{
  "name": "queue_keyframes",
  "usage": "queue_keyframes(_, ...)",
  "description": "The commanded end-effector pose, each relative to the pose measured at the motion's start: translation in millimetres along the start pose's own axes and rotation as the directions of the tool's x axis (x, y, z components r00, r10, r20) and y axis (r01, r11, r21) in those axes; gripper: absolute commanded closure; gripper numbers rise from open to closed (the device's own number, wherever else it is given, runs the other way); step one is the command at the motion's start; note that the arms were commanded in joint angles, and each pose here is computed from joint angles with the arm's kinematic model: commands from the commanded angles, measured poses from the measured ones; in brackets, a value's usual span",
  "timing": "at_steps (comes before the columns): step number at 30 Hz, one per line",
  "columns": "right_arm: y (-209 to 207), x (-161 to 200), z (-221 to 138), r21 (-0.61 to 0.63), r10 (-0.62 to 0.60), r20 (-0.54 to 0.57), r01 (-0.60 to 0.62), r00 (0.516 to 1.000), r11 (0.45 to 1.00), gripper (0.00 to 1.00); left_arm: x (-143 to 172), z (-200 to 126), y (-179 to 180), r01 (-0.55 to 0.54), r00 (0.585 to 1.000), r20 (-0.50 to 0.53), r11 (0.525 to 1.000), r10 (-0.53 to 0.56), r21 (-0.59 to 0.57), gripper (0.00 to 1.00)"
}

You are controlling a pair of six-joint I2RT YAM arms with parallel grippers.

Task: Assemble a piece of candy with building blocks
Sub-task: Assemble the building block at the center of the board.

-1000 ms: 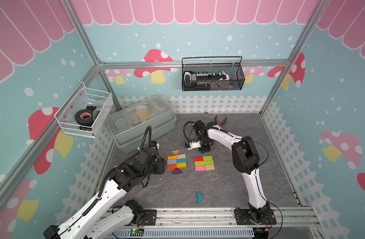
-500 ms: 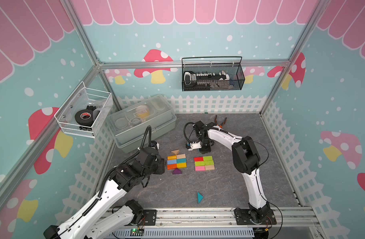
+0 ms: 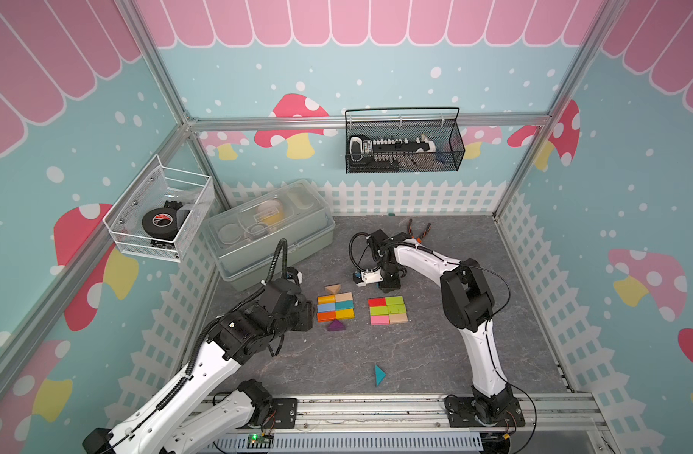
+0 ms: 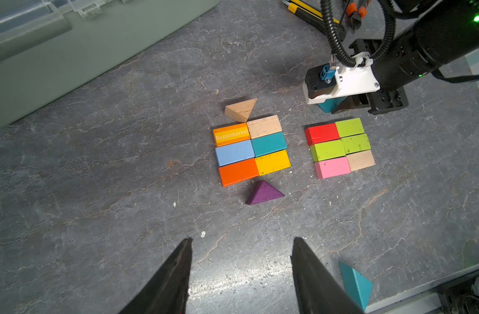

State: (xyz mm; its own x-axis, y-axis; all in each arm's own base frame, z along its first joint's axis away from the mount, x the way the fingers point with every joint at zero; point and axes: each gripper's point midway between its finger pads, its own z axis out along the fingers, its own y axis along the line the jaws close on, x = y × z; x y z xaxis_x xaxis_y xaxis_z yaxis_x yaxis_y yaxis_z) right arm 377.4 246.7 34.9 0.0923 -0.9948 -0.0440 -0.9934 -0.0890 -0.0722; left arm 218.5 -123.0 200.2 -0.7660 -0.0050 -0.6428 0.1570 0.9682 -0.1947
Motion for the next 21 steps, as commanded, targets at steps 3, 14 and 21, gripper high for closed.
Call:
queue_keyframes(3,5,-11,-22,0.010,-0.031,0.063,0.030,0.998,0.999,0.75,2,1,5,-0.013,1.000,-0.003,1.000,0.013,-0.020,0.42)
queue_keyframes(14,6,-12,-26,0.013,-0.028,0.075,0.027,0.997,1.000,0.70,2,1,5,-0.013,1.000,-0.003,1.000,0.013,-0.021,0.42)
queue_keyframes(21,12,-7,-16,-0.011,-0.036,0.048,0.037,0.998,0.999,0.70,2,1,5,-0.013,1.000,-0.002,1.000,0.013,-0.021,0.42)
